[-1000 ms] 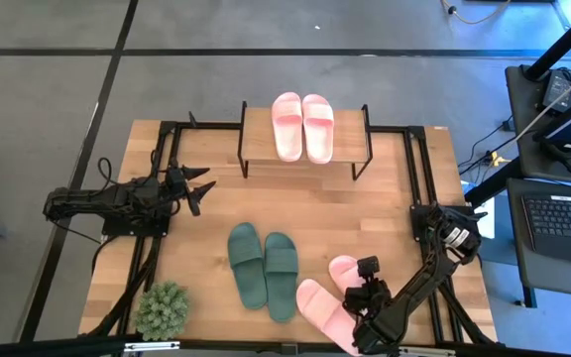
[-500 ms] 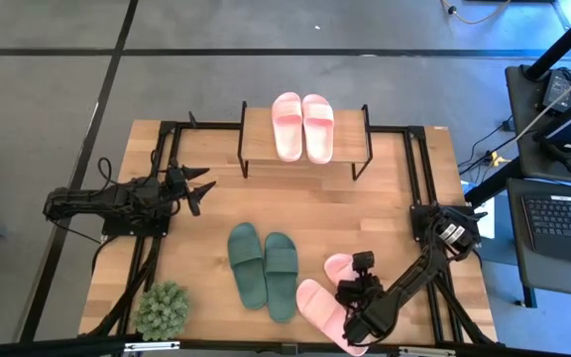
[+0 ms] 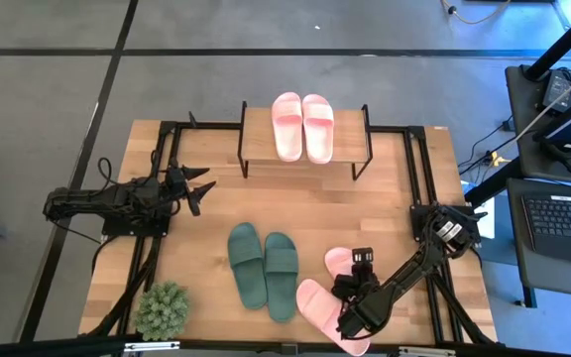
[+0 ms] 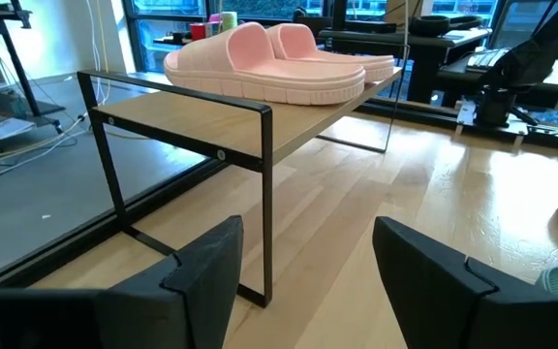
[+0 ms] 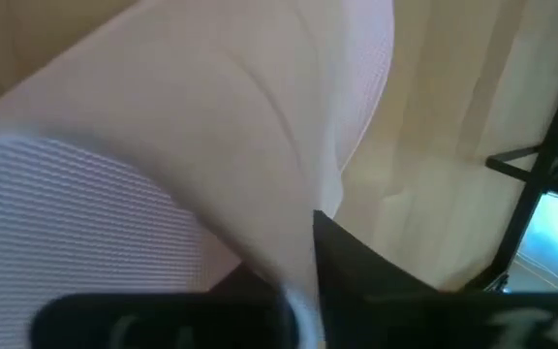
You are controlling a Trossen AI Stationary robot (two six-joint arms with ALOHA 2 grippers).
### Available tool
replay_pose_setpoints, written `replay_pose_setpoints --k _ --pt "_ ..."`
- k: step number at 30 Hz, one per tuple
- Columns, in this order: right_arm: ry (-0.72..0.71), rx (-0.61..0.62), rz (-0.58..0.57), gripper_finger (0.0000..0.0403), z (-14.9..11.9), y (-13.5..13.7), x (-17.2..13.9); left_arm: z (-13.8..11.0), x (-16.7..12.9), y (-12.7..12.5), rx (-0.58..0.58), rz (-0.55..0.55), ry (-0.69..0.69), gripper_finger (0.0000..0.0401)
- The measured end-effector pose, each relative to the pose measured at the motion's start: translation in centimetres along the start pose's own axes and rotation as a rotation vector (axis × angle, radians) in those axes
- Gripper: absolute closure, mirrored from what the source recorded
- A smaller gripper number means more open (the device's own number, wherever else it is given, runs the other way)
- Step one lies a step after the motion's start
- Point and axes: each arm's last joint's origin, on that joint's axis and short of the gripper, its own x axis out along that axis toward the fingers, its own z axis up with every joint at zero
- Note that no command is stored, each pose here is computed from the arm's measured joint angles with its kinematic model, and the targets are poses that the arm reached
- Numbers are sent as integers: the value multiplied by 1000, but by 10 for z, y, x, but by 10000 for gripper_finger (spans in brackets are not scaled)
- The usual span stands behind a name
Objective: Pick and place slides into the shelf
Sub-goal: Put the pink slide under the shelf
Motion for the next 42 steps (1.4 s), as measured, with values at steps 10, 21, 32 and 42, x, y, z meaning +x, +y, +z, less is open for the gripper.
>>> replay_pose_setpoints --k 10,21,32,42 --pt "116 275 -103 391 11 -33 2 0 0 0 0 0 0 177" --pt "160 298 -60 391 43 -102 17 0 0 0 1 1 0 177" --pt "63 453 -30 391 29 -195 12 0 0 0 2 0 1 177" --pt "89 484 6 391 37 -223 74 0 0 0 2 1 2 177"
